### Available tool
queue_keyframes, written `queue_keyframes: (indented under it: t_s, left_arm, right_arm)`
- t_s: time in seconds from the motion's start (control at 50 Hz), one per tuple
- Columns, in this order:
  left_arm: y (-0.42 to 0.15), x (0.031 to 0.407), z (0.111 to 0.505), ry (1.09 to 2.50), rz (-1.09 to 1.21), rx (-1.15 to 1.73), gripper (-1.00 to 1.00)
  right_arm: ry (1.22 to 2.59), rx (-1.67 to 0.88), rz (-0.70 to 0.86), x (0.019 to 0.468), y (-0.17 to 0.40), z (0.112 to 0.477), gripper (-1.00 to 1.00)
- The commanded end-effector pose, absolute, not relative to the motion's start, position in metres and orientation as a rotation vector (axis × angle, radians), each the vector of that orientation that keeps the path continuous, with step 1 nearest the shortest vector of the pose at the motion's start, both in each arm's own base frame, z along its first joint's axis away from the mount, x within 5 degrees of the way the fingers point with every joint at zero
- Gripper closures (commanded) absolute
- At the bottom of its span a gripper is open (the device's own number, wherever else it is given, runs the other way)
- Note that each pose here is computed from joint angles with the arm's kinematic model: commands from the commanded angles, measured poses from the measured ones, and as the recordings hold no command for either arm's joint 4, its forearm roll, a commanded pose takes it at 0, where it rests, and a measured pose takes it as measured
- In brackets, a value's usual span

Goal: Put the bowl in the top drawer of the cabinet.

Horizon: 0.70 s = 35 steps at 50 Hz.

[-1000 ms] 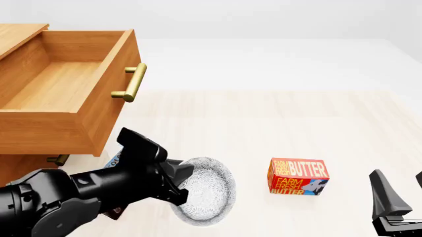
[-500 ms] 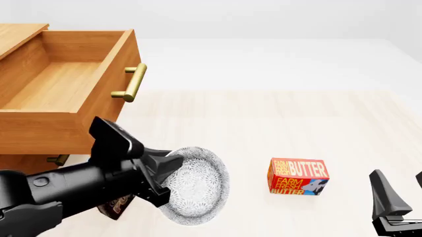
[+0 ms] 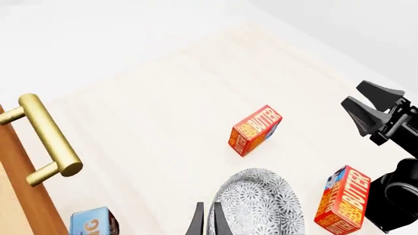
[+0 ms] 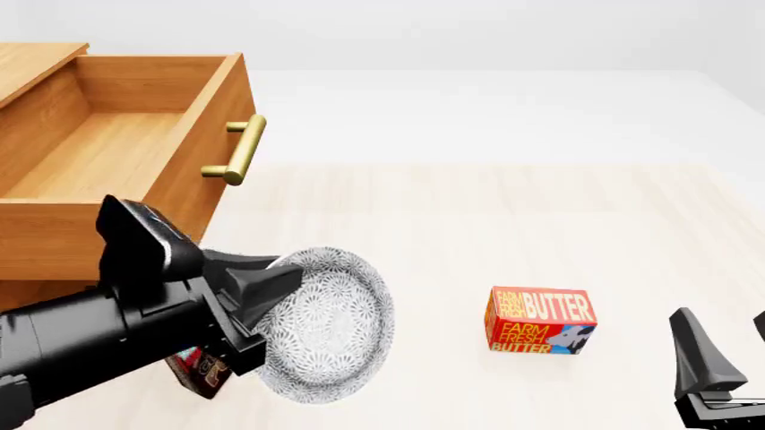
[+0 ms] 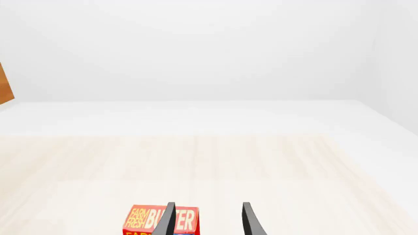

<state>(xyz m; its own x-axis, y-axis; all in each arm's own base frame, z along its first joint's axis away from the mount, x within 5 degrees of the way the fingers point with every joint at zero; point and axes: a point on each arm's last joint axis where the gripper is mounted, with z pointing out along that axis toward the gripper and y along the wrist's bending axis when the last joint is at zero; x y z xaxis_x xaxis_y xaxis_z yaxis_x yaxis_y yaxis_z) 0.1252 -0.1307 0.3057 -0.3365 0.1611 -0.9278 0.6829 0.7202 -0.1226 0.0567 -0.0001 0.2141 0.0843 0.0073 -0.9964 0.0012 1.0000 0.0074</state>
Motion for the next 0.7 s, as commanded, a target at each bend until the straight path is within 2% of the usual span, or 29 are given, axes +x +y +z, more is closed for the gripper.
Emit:
queue_keyframes:
  t_s: [0.02,0.7]
  left_arm:
    - [-0.119,0.118,0.320,1.835,-0.624,0.626,1.00]
    - [-0.098,0.099,0.367,1.725,-0.679,0.553,1.00]
  right_arm:
    - [1.486,0.007,0.004,0.057,0.000,0.214,-1.00]
    - [1.486,0.007,0.004,0.057,0.000,0.214,-1.00]
